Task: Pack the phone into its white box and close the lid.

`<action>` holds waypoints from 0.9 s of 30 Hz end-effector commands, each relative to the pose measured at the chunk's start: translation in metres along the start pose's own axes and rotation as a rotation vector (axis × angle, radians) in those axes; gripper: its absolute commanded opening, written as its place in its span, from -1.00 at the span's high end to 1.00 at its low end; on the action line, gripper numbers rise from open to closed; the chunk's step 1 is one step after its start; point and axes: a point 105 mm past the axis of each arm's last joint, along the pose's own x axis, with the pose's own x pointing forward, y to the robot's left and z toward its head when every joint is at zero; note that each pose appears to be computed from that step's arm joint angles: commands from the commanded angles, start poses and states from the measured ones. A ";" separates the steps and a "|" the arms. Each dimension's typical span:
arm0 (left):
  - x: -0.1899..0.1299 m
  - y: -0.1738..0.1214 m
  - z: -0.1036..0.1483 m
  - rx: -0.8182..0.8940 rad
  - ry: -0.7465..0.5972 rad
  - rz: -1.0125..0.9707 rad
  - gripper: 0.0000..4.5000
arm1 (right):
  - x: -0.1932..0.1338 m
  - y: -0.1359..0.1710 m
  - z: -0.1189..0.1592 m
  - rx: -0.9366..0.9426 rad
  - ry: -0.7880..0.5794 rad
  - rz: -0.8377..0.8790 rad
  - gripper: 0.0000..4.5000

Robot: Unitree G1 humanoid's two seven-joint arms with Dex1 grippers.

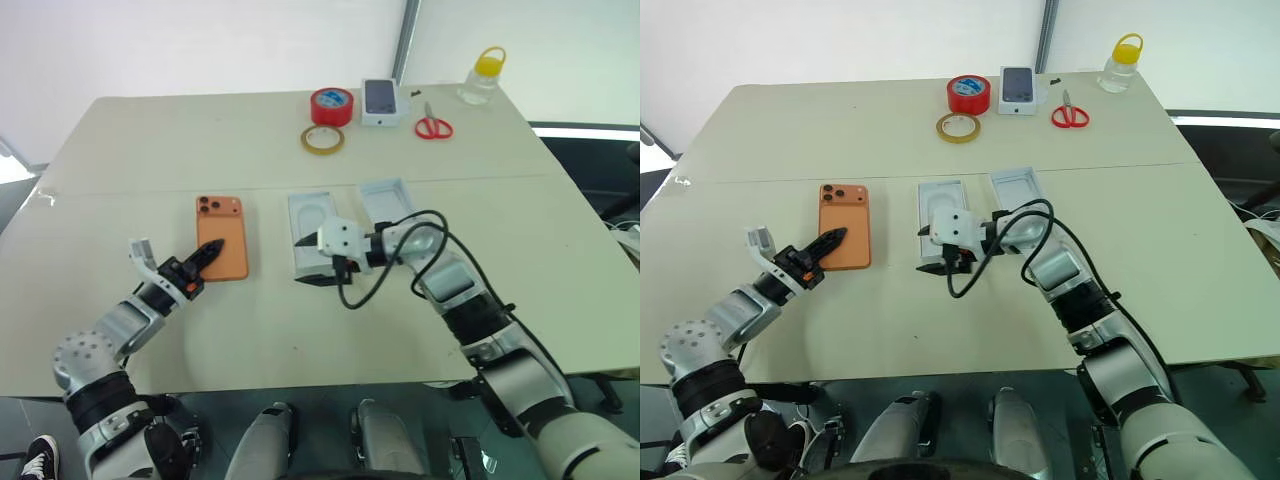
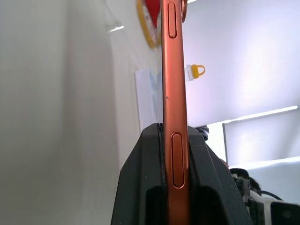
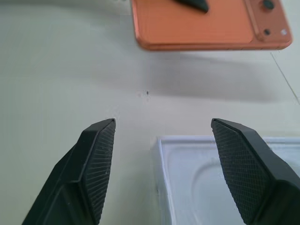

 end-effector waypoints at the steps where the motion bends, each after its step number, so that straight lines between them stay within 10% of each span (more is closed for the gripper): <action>1: 0.009 -0.032 0.009 0.078 -0.051 -0.084 0.98 | -0.011 -0.007 0.002 -0.032 -0.027 -0.020 -0.51; 5: 0.016 -0.036 0.006 0.122 -0.051 -0.062 0.98 | -0.010 0.000 -0.013 -0.037 0.013 0.003 -0.41; 10: 0.019 -0.040 0.002 0.132 -0.042 -0.065 0.98 | -0.009 -0.004 -0.021 -0.008 0.025 -0.022 0.54; 27: 0.018 -0.036 -0.006 0.125 -0.023 -0.052 0.98 | -0.008 -0.011 -0.024 0.020 0.023 -0.033 0.54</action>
